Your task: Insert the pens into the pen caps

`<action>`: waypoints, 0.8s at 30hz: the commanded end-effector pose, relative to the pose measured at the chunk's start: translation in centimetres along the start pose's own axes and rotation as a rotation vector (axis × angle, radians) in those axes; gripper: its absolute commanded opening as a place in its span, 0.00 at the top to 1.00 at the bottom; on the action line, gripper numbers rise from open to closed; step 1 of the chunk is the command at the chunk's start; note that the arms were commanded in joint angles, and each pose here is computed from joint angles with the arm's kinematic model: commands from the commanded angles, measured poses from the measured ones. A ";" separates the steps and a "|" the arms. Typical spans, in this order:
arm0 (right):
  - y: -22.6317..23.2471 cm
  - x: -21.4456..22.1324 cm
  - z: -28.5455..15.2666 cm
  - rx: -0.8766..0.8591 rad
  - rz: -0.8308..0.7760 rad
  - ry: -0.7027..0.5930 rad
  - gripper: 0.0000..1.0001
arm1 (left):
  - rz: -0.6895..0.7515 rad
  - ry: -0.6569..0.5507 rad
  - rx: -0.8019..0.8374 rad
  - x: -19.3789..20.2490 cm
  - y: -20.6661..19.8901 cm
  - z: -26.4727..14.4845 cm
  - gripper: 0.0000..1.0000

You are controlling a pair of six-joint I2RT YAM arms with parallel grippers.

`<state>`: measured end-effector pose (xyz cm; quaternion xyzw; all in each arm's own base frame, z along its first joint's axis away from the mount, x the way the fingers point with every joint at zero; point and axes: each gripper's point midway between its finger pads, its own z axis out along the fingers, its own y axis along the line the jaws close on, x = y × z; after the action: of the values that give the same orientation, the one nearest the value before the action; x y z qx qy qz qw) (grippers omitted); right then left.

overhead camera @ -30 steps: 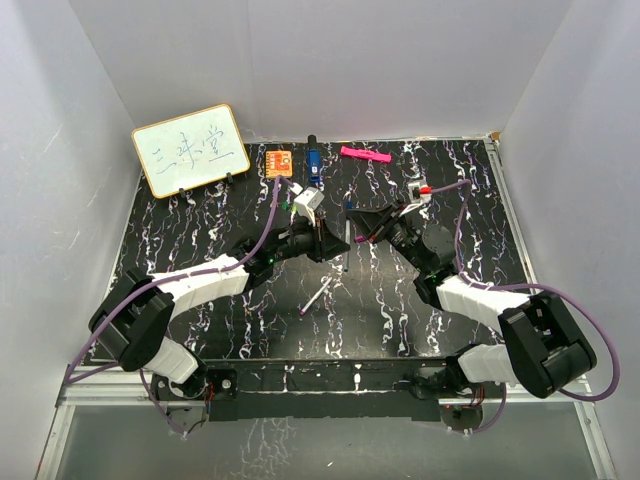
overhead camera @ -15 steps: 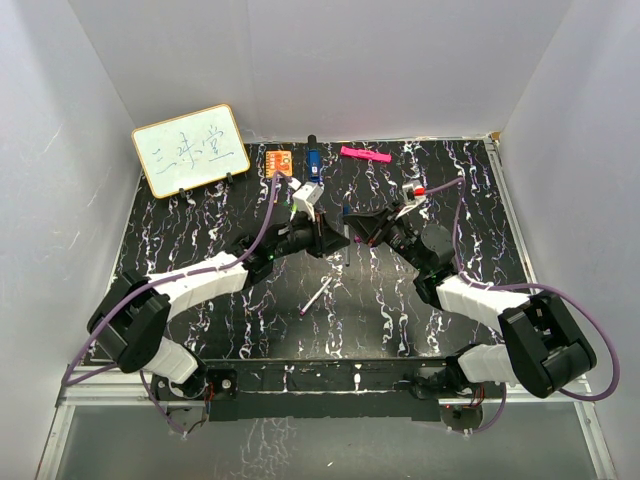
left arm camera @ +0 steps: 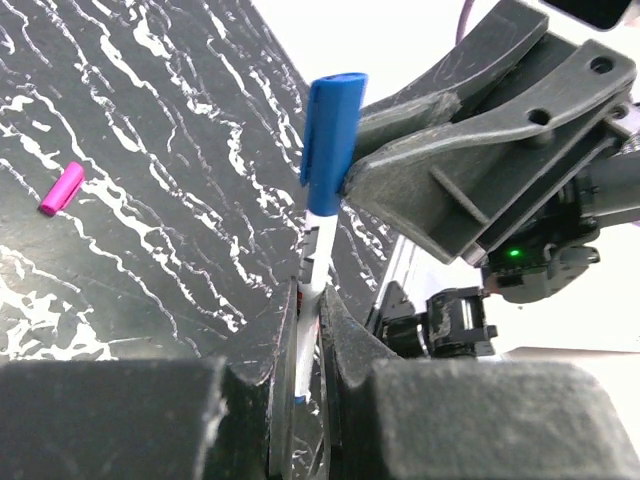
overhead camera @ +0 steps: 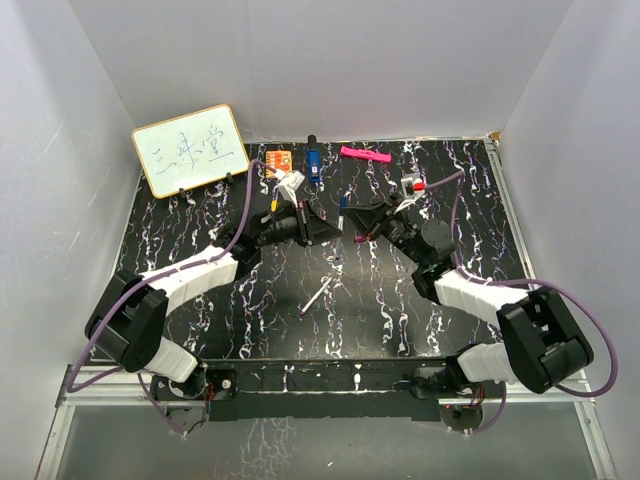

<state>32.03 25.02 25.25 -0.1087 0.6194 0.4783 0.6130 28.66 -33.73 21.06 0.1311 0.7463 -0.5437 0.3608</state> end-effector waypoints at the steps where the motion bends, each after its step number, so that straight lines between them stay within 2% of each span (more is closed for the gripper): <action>1: 0.9 3.8 -0.4 -0.067 0.032 0.146 1.00 | 0.067 -0.247 0.170 -7.9 -4.9 -1.3 1.00; 10: 0.4 4.4 0.1 -0.043 0.040 0.161 1.00 | 0.078 -0.224 0.202 -8.0 -5.5 -1.0 1.00; 18: -0.7 2.1 0.3 0.048 -0.029 0.104 0.99 | 0.123 -0.197 0.104 -7.0 -3.9 -1.6 1.00; 24: -2.9 -0.3 -0.1 0.211 -0.112 0.049 0.65 | 0.177 -0.210 0.053 -7.2 -4.0 -2.8 1.00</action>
<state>31.92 25.25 20.72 -0.1146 0.6904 0.4344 0.5669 31.16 -32.40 25.77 0.1225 0.7013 -0.5560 0.4291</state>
